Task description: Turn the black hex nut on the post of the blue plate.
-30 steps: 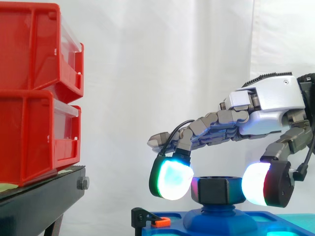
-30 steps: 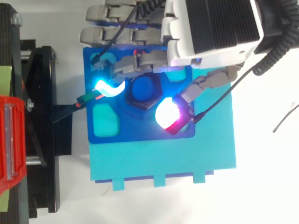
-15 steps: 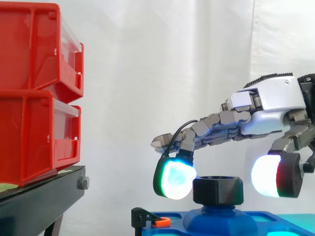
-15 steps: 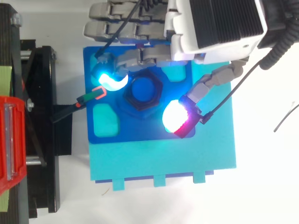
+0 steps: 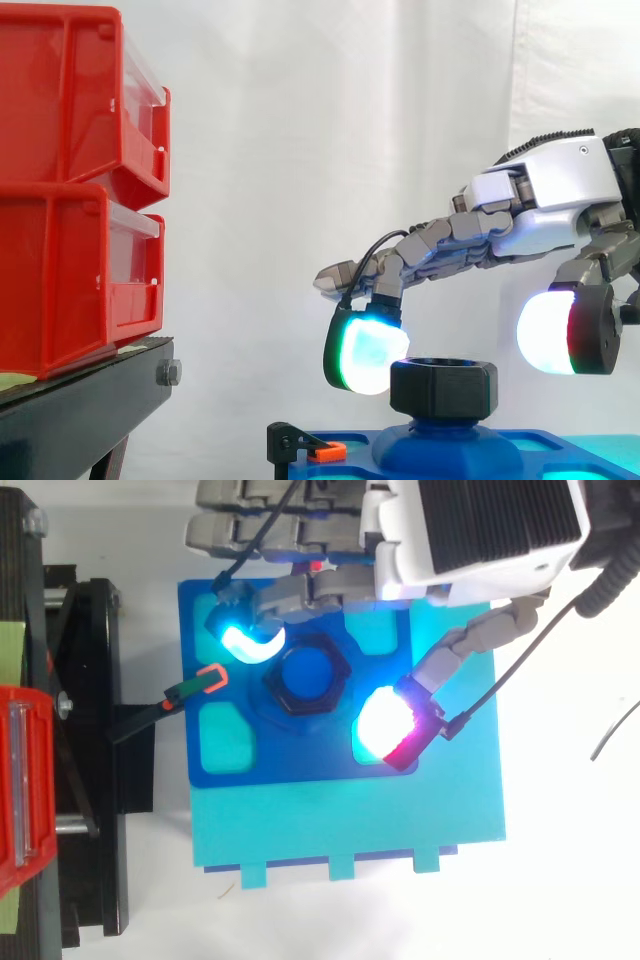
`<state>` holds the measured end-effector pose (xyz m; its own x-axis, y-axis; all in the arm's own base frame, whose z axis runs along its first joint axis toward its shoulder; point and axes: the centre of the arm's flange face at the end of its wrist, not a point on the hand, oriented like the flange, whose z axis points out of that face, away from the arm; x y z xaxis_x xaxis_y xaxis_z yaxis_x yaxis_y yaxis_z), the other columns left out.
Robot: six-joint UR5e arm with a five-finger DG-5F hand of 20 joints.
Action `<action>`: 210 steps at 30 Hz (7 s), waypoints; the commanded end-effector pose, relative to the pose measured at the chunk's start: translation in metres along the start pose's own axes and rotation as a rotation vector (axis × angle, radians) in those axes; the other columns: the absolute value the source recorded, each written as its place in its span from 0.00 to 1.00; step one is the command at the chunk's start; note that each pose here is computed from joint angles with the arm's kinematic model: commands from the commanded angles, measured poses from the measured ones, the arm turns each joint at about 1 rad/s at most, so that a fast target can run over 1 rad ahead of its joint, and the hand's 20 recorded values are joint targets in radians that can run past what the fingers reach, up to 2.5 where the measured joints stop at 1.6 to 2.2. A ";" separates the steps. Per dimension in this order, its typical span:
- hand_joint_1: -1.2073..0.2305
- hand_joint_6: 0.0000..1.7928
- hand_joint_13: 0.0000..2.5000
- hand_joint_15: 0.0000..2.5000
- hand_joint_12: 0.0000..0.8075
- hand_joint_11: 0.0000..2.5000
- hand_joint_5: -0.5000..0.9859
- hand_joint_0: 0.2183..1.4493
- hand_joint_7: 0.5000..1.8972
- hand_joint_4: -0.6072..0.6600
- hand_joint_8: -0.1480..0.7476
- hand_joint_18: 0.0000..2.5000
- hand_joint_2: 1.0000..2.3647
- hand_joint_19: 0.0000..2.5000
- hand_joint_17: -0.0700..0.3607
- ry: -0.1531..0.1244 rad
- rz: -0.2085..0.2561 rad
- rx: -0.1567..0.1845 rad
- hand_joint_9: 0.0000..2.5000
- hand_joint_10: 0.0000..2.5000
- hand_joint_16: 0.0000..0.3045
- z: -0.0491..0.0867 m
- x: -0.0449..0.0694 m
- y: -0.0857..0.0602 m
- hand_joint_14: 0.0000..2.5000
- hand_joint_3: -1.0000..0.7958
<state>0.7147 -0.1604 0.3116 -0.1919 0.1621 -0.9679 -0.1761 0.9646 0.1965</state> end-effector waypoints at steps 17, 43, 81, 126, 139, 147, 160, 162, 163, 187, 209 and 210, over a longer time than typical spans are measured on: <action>0.51 0.28 0.00 0.00 0.48 0.00 0.15 0.11 0.19 0.62 0.41 0.00 0.00 0.02 0.48 0.058 -0.051 0.013 0.00 0.00 0.20 -0.015 -0.008 0.002 0.00 0.28; 0.51 0.28 0.00 0.00 0.48 0.00 0.15 0.11 0.19 0.62 0.41 0.00 0.00 0.01 0.47 0.087 -0.076 0.021 0.00 0.00 0.20 -0.032 -0.025 0.008 0.00 0.28; 0.49 0.28 0.00 0.00 0.47 0.00 0.15 0.13 0.18 0.61 0.40 0.00 0.00 0.01 0.46 0.169 -0.116 0.055 0.00 0.00 0.19 -0.059 -0.050 0.034 0.00 0.28; 0.30 0.28 0.00 0.00 0.39 0.00 0.13 0.21 0.09 0.46 0.30 0.00 0.00 0.00 0.42 -0.140 0.036 0.064 0.00 0.00 0.16 -0.014 -0.035 0.051 0.00 0.28; 0.29 0.28 0.00 0.00 0.39 0.00 0.13 0.21 0.10 0.47 0.31 0.00 0.00 0.00 0.42 -0.145 0.039 0.077 0.00 0.00 0.16 -0.017 -0.022 0.041 0.00 0.28; 0.30 0.28 0.00 0.00 0.40 0.00 0.13 0.20 0.10 0.48 0.31 0.00 0.00 0.00 0.42 -0.136 0.042 0.087 0.00 0.00 0.16 -0.014 -0.005 0.032 0.00 0.28; 0.30 0.28 0.00 0.00 0.39 0.00 0.13 0.21 0.10 0.46 0.31 0.00 0.00 0.00 0.42 -0.133 0.062 0.067 0.00 0.00 0.16 -0.006 0.011 0.020 0.00 0.28; 0.29 0.28 0.00 0.00 0.40 0.00 0.13 0.20 0.10 0.45 0.31 0.00 0.00 0.00 0.42 -0.133 0.063 0.069 0.00 0.00 0.16 -0.006 0.011 0.019 0.00 0.28; 0.29 0.28 0.00 0.00 0.40 0.00 0.13 0.20 0.10 0.45 0.31 0.00 0.00 0.00 0.42 -0.135 0.063 0.070 0.00 0.00 0.16 -0.007 0.010 0.018 0.00 0.28; 0.22 0.28 0.00 0.00 0.45 0.00 0.13 0.10 0.10 0.43 0.33 0.00 0.00 0.00 0.47 -0.160 0.023 0.064 0.00 0.00 0.19 -0.005 0.009 0.015 0.00 0.28; 0.23 0.28 0.00 0.00 0.44 0.00 0.13 0.11 0.10 0.42 0.32 0.00 0.00 0.00 0.46 -0.149 0.027 0.055 0.00 0.00 0.19 0.010 0.032 0.016 0.00 0.28; 0.23 0.28 0.00 0.00 0.44 0.00 0.13 0.11 0.10 0.42 0.33 0.00 0.00 0.00 0.46 -0.149 0.027 0.055 0.00 0.00 0.19 0.010 0.032 0.016 0.00 0.28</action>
<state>0.7149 -0.1382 0.2821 -0.0515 0.2136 -0.9756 -0.1170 0.9688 0.2183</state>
